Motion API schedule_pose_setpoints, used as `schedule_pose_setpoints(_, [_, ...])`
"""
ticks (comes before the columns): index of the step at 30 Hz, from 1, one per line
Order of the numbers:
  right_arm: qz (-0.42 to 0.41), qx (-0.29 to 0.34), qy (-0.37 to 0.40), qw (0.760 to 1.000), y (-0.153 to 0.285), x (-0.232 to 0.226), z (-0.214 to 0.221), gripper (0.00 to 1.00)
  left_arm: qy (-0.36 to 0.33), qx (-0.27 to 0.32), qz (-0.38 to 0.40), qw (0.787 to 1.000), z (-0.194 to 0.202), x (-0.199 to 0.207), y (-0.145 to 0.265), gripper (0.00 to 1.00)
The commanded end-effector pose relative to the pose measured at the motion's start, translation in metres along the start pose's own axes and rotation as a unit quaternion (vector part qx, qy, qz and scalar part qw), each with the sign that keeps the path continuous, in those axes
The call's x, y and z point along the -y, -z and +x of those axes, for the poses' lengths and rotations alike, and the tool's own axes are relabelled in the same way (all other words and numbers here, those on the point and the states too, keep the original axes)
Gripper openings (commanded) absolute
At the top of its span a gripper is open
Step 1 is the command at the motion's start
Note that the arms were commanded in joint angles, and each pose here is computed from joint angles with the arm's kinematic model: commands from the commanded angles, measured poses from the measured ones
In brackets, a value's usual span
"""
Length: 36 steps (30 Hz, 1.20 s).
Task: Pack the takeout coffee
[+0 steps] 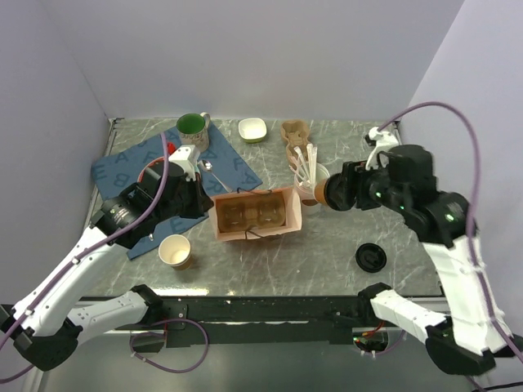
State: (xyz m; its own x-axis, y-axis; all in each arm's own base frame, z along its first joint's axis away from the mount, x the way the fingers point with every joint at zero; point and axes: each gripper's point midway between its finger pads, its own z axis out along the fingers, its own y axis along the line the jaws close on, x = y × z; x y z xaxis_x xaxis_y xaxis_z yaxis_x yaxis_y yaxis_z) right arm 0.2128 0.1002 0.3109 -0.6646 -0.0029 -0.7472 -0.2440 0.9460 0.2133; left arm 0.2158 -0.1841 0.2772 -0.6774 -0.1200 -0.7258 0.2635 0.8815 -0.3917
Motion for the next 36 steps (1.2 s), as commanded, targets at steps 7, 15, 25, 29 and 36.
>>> schedule_pose_setpoints(7, [-0.226, 0.141, 0.168, 0.949, 0.098, -0.1, -0.048, 0.51, -0.012, 0.027, 0.05, 0.998, -0.025, 0.026, 0.008, 0.01])
schedule_pose_setpoints(15, [-0.258, 0.115, 0.255, 0.925, 0.085, -0.126, -0.036, 0.49, -0.021, 0.025, 0.075, 0.997, -0.022, 0.033, 0.009, 0.01])
schedule_pose_setpoints(25, [-0.245, 0.07, 0.336, 0.907, 0.054, -0.143, -0.01, 0.47, -0.035, 0.014, 0.086, 0.996, -0.014, 0.034, 0.002, 0.01])
schedule_pose_setpoints(29, [-0.237, 0.077, 0.35, 0.903, 0.056, -0.144, -0.011, 0.47, -0.033, -0.002, 0.071, 0.997, -0.011, 0.031, -0.003, 0.01])
schedule_pose_setpoints(36, [-0.203, 0.055, 0.36, 0.909, 0.049, -0.128, 0.005, 0.47, -0.028, -0.016, 0.068, 0.997, -0.006, 0.03, -0.011, 0.01])
